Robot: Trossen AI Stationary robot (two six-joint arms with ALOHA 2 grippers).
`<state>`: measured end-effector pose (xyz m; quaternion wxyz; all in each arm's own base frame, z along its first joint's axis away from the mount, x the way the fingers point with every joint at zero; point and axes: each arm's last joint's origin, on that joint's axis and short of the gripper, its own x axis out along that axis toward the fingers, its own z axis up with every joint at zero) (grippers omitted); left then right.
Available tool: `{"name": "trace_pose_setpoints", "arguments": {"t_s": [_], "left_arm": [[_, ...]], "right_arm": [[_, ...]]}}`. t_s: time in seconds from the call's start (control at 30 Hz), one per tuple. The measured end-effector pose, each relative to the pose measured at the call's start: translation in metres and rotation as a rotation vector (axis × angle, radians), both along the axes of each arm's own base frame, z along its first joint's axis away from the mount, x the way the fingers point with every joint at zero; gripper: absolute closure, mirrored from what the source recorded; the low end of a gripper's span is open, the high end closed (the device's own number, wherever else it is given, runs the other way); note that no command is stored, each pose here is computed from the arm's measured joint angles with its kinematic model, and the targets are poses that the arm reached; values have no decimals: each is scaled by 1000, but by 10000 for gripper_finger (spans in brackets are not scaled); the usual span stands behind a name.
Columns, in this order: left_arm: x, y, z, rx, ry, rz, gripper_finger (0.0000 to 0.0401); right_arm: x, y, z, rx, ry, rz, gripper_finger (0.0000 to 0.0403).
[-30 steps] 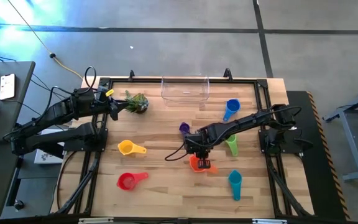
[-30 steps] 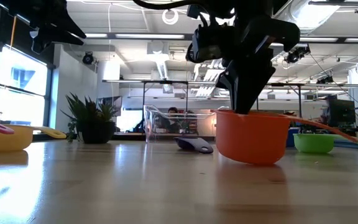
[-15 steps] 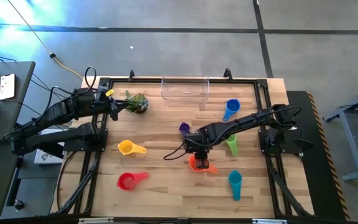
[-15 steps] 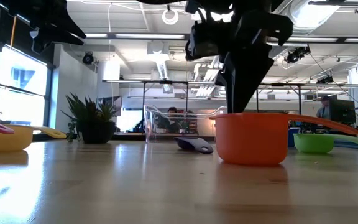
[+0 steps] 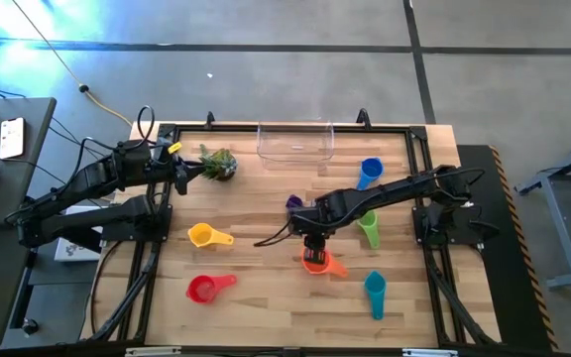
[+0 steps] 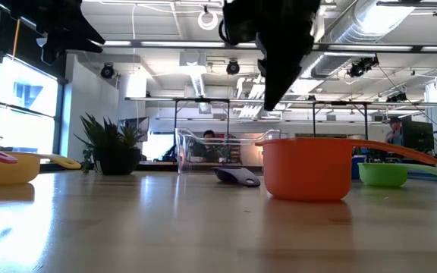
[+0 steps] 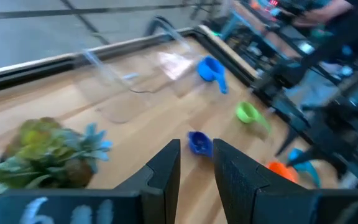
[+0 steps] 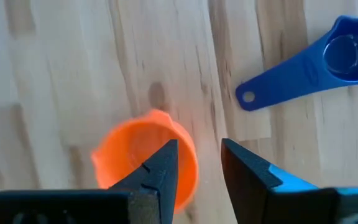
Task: Nest measuring cups in basket
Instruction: Stack the red measuring cup on top of the orange measuring cup
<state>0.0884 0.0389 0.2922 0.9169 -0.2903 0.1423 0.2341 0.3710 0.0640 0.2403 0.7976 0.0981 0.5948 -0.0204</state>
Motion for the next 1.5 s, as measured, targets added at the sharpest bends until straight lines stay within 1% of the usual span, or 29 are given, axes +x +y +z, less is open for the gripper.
{"name": "trace_pose_setpoints", "arguments": {"t_s": [0.17, 0.23, 0.43, 0.5, 0.63, 0.8, 1.0, 1.17, 1.3, 1.5], "left_arm": [[4, -2, 6, 24, -66, -108, 316], [4, -2, 11, 42, -85, -131, 316], [6, -2, 40, 145, -112, -180, 316], [7, -2, 53, 168, -129, -193, 316], [9, -2, 75, 178, -138, -225, 316], [8, -7, 101, 195, -96, -277, 316], [8, -14, 128, 168, -52, -349, 316], [9, -20, 138, 113, 18, -406, 316], [10, -25, 133, 49, 108, -450, 316], [14, -33, 113, -48, 332, -480, 316]], "right_arm": [[5, 2, 15, 42, -34, -100, 289], [6, 3, 21, 71, -46, -135, 289], [9, 13, 34, 136, -74, -223, 289], [9, 16, 36, 139, -82, -248, 289], [9, 23, 37, 122, -109, -294, 289], [8, 30, 37, 107, -124, -346, 289], [6, 36, 37, 96, -133, -364, 289], [6, 35, 38, 86, -141, -387, 289], [6, 35, 38, 68, -146, -371, 289], [7, 34, 38, 39, -151, -313, 289]]}}
